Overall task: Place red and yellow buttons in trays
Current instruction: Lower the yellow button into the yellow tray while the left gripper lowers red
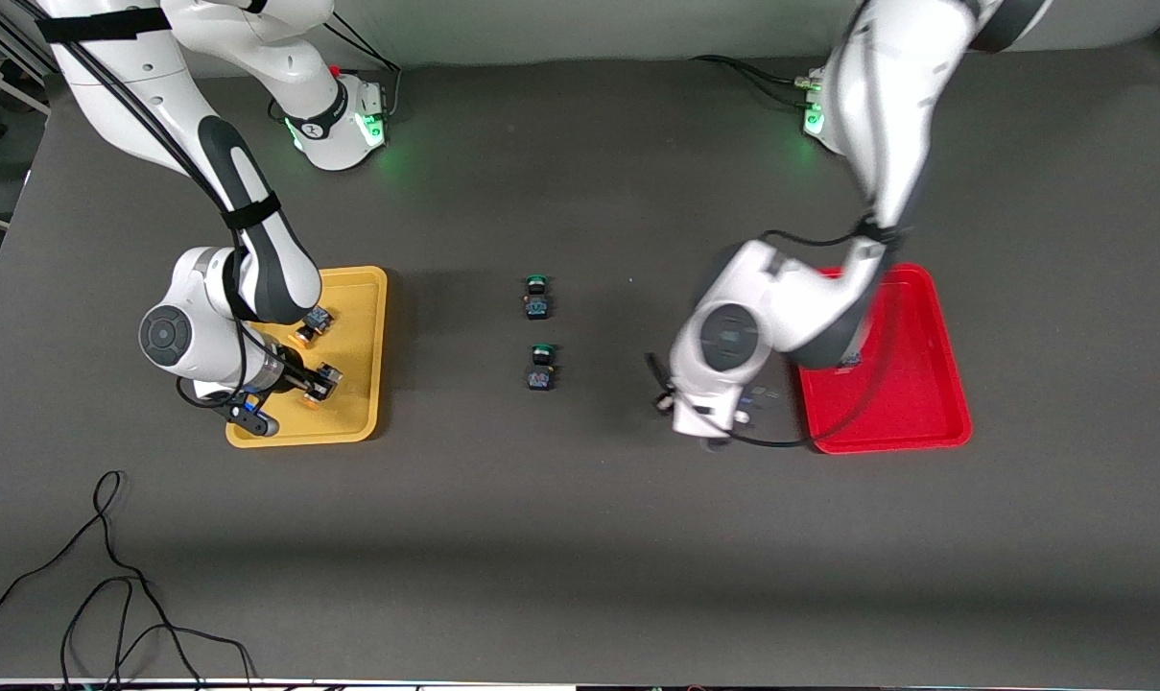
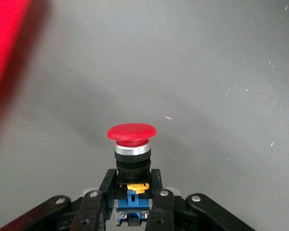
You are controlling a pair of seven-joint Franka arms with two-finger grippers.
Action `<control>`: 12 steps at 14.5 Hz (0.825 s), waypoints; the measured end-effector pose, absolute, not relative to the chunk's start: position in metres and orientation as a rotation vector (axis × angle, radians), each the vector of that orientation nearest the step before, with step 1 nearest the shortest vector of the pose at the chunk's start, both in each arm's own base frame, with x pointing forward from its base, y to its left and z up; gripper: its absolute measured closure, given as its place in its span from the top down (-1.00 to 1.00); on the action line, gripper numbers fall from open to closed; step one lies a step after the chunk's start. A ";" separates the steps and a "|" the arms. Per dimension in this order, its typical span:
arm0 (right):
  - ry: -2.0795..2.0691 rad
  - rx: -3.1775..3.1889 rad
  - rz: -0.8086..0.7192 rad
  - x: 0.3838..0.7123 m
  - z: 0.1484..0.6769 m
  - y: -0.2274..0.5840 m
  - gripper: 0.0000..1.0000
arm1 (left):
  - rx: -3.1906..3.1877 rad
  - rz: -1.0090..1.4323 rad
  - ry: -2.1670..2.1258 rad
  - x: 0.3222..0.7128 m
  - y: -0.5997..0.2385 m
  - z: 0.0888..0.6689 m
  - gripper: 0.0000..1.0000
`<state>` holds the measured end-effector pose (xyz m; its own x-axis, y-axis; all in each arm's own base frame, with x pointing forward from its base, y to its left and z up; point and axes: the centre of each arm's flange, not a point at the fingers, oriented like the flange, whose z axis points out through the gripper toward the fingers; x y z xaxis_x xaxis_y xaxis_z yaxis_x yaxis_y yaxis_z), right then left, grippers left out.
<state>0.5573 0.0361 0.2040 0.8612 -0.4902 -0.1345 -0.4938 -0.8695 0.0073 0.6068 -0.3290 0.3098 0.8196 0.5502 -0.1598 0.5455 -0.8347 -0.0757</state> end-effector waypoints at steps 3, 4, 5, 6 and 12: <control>0.798 -2.996 0.182 0.562 0.211 0.036 0.47 | -3.015 0.425 -0.599 0.623 -0.233 0.339 -0.35; 0.795 -2.991 0.165 0.566 0.218 0.037 0.66 | -3.033 0.465 -0.510 0.626 -0.199 0.337 -0.35; 0.789 -2.985 0.157 0.572 0.230 0.039 0.89 | -3.054 0.500 -0.425 0.628 -0.163 0.331 -0.35; 0.778 -2.977 0.167 0.577 0.246 0.041 1.00 | -3.069 0.532 -0.347 0.629 -0.128 0.323 -0.35; 0.655 -2.941 0.103 0.599 0.424 0.051 1.00 | -3.053 0.544 -0.085 0.603 -0.026 0.247 -0.35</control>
